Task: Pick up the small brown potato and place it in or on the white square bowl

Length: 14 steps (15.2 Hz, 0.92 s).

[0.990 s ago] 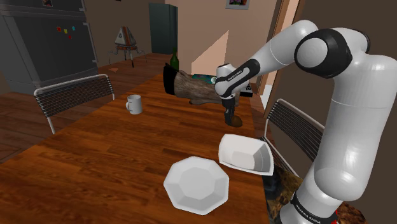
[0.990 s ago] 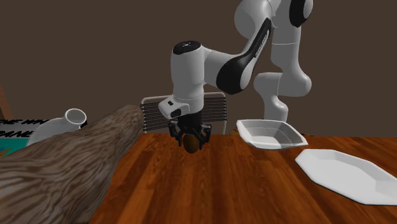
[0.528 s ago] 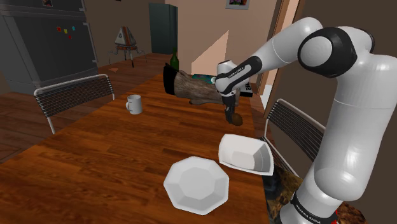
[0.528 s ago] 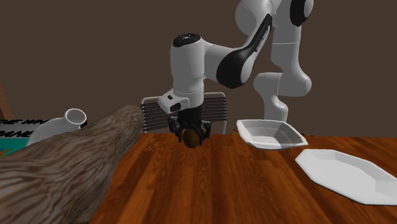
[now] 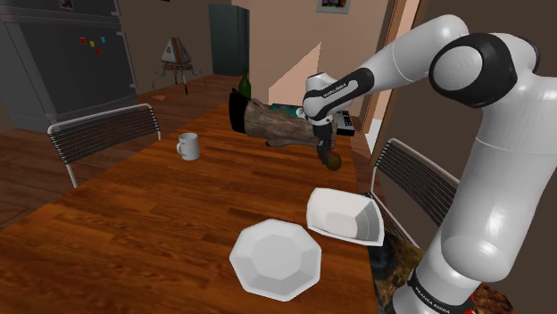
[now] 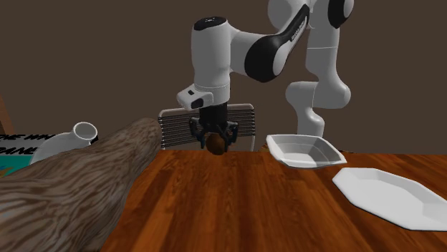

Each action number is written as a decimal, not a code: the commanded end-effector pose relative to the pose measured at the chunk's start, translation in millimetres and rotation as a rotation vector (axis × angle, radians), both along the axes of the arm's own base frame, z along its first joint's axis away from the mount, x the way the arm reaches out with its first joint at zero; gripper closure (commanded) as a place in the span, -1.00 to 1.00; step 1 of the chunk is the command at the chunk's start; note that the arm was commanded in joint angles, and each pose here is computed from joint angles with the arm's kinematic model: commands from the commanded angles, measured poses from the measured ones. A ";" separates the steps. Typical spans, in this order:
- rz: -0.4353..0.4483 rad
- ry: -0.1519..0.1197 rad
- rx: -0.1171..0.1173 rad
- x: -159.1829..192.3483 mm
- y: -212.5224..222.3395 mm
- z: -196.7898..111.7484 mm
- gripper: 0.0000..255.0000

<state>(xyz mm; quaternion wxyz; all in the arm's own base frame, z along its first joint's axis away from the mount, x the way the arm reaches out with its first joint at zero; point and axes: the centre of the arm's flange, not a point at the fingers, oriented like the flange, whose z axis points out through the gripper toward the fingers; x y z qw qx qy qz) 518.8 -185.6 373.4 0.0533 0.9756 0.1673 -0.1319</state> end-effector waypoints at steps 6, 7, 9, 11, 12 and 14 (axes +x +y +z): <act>0.000 0.000 0.000 -0.1 -1.1 37.0 1.00; 0.000 0.000 0.000 -0.1 -1.1 42.3 1.00; 0.000 0.000 0.000 -0.1 -1.1 52.9 1.00; 0.000 0.000 0.000 -0.1 -1.1 63.4 1.00; 0.000 0.000 0.000 -0.1 -1.1 68.7 1.00; 0.000 0.000 0.000 -8.6 9.0 70.6 1.00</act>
